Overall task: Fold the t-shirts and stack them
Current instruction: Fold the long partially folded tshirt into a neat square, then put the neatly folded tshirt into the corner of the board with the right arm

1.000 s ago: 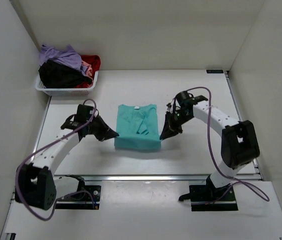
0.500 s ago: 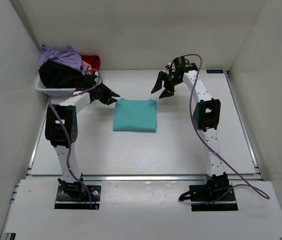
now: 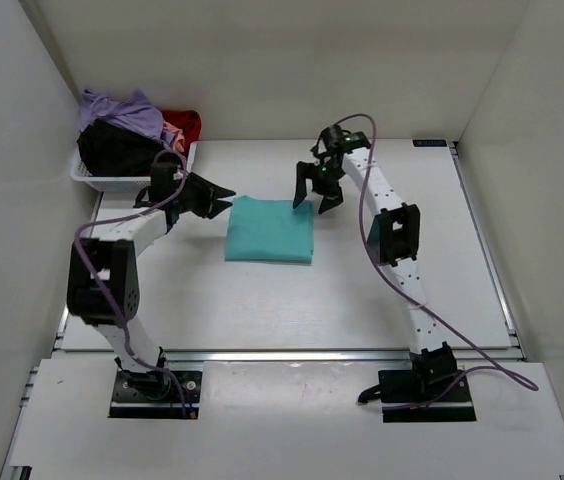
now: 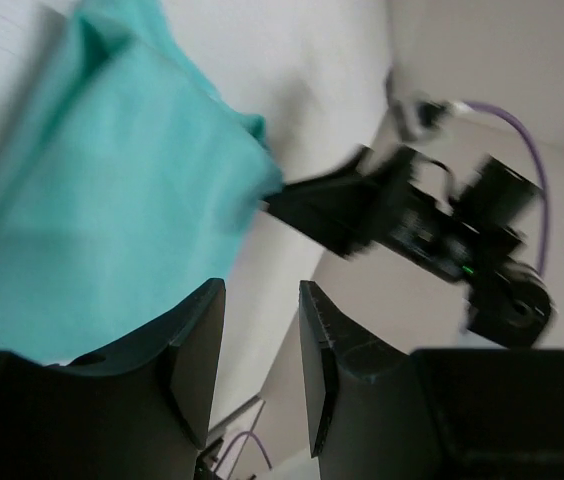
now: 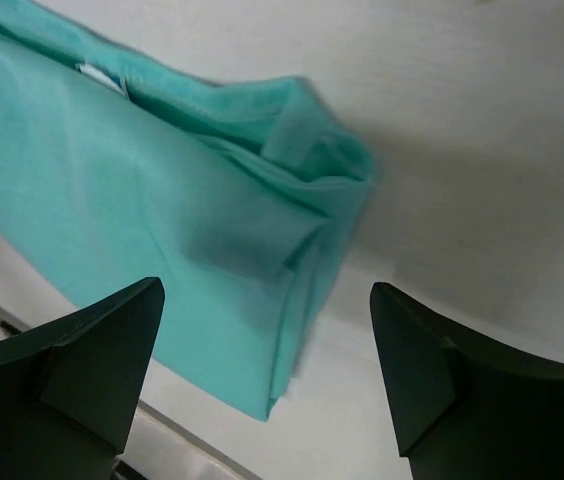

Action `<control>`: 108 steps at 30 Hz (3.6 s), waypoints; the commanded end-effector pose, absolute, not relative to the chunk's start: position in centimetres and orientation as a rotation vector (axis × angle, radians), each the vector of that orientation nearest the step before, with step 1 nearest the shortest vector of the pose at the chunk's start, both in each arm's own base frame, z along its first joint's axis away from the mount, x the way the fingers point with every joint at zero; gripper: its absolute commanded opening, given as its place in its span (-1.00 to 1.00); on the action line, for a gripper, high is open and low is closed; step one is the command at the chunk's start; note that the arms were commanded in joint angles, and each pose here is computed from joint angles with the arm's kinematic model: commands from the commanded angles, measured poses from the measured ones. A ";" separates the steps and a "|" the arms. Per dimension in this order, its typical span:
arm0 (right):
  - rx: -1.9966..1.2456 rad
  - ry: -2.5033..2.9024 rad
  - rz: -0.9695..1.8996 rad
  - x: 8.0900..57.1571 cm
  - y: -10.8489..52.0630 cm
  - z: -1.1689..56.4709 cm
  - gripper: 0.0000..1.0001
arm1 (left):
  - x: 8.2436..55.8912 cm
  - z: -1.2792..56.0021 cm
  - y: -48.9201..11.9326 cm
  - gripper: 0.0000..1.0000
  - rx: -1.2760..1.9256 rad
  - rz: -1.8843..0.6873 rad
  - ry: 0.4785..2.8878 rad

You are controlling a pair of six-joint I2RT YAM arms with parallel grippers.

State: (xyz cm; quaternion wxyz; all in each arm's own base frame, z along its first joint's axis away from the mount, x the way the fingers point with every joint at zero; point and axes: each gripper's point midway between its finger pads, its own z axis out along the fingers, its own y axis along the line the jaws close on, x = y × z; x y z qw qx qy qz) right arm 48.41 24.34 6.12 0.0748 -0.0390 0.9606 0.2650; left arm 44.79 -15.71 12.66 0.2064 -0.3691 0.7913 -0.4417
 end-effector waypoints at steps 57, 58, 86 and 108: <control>0.172 2.305 -0.782 63.3 -21.1 6.7 -1.00 | 28.7 17.1 -23.2 -0.60 -0.597 -1.541 2.392; 0.183 2.293 -0.791 63.4 -21.6 6.8 -1.00 | 28.6 16.9 -23.4 -0.59 -0.592 -1.544 2.399; 0.206 1.911 -0.910 64.1 -18.5 24.2 0.99 | 30.3 19.2 -23.7 -0.52 -0.610 -1.516 2.328; 0.082 2.127 -0.056 34.3 -1.1 24.0 0.51 | 42.8 25.5 -11.9 -0.39 -0.555 -0.751 2.101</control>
